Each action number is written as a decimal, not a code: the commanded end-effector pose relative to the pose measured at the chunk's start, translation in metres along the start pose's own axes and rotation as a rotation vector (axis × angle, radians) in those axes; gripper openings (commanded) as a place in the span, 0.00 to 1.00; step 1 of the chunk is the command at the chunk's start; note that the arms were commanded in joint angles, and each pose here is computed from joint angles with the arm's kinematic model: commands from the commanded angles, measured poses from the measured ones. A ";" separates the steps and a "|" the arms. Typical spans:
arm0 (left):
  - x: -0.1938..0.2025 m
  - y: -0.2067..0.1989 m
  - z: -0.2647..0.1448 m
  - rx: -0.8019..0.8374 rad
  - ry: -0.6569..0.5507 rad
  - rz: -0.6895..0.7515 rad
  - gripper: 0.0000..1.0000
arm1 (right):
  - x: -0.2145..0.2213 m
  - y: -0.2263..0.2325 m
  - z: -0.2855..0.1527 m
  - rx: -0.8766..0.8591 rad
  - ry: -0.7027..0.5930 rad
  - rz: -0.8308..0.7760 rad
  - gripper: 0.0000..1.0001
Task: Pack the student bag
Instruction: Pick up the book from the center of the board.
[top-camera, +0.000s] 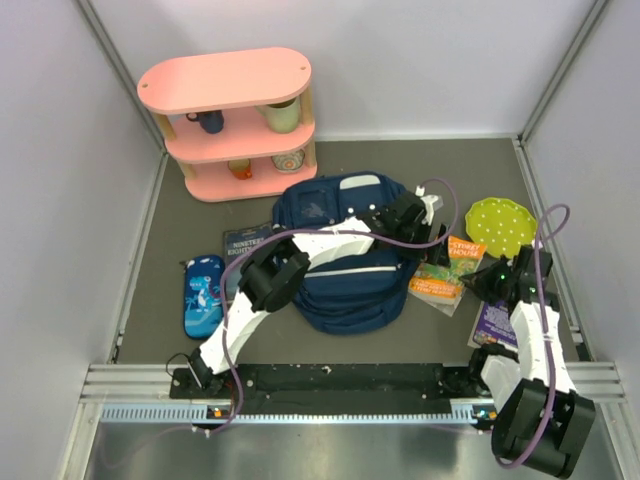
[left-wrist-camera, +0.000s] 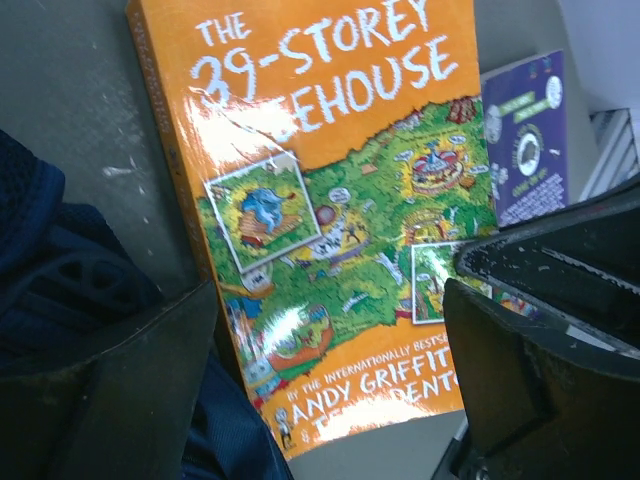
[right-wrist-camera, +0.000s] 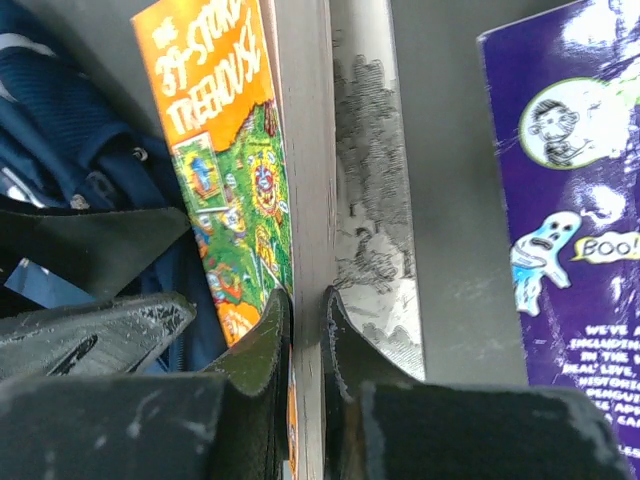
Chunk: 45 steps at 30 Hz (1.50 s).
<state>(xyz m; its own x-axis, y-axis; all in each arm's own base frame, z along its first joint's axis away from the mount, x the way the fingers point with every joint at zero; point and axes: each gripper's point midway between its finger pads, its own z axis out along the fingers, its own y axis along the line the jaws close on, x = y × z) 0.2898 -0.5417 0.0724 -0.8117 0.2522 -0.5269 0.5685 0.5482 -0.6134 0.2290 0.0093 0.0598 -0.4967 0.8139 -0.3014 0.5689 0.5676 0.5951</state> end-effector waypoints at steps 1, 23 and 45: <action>-0.057 -0.054 -0.066 0.074 -0.163 0.079 0.99 | -0.011 0.039 -0.028 -0.115 -0.026 -0.017 0.00; -0.083 -0.051 -0.173 0.177 -0.357 0.080 0.99 | -0.017 0.143 -0.135 -0.512 -0.095 -0.254 0.00; -0.086 -0.110 -0.219 0.670 -0.440 0.088 0.83 | 0.028 0.180 -0.160 -0.905 0.121 -0.411 0.00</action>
<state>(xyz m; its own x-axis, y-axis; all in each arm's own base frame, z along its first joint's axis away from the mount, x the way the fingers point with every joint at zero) 0.2790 -0.4593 0.2751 -0.7706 -0.0958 -0.6301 0.6322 0.0099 -0.7747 0.2144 0.1071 0.2546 -0.6530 0.5845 -0.4817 -0.2153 0.4665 0.8579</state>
